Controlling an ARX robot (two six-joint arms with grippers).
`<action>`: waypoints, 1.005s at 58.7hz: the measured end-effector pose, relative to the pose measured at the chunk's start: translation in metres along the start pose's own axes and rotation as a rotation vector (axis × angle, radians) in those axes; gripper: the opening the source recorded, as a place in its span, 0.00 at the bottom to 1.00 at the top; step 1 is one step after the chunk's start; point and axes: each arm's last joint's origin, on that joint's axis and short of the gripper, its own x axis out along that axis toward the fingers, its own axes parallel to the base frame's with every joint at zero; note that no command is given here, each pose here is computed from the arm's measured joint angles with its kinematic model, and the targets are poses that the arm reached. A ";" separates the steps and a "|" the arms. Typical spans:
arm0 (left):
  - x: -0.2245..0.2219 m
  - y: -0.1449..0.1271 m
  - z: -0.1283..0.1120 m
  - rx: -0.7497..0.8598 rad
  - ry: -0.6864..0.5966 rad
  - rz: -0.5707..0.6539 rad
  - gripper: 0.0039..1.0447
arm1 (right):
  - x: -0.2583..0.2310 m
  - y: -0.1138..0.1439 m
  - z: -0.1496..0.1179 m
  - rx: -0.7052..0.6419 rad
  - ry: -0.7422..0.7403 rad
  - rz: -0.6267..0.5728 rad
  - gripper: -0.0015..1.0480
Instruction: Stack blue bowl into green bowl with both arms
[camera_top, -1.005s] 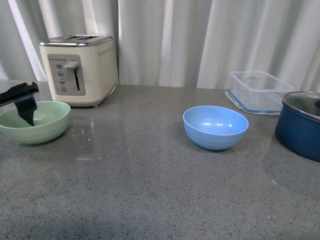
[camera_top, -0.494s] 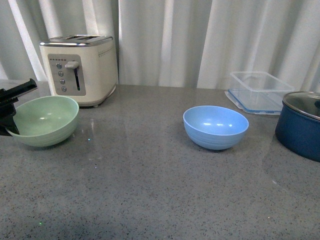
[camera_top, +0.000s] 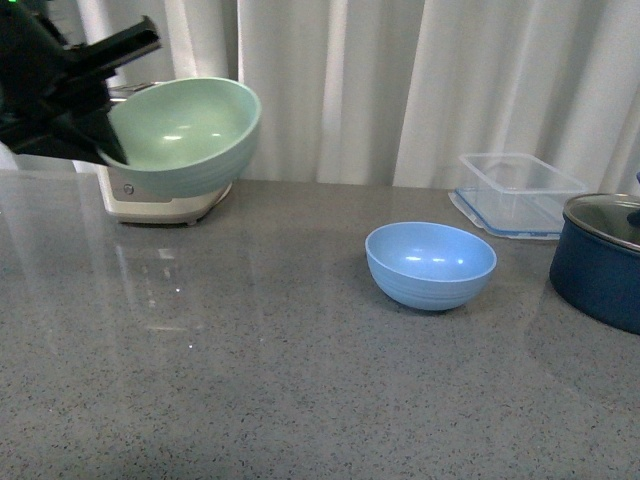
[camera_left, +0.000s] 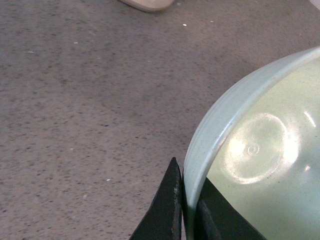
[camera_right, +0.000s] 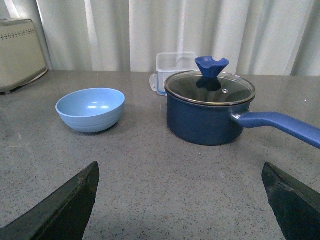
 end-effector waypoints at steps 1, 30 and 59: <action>0.003 -0.004 -0.002 0.007 0.006 -0.004 0.03 | 0.000 0.000 0.000 0.000 0.000 0.000 0.90; 0.086 -0.028 -0.040 0.045 0.171 0.074 0.03 | 0.000 0.000 0.000 0.000 0.000 0.000 0.90; 0.091 -0.028 -0.042 0.038 0.170 0.080 0.44 | 0.000 0.000 0.000 0.000 0.000 0.000 0.90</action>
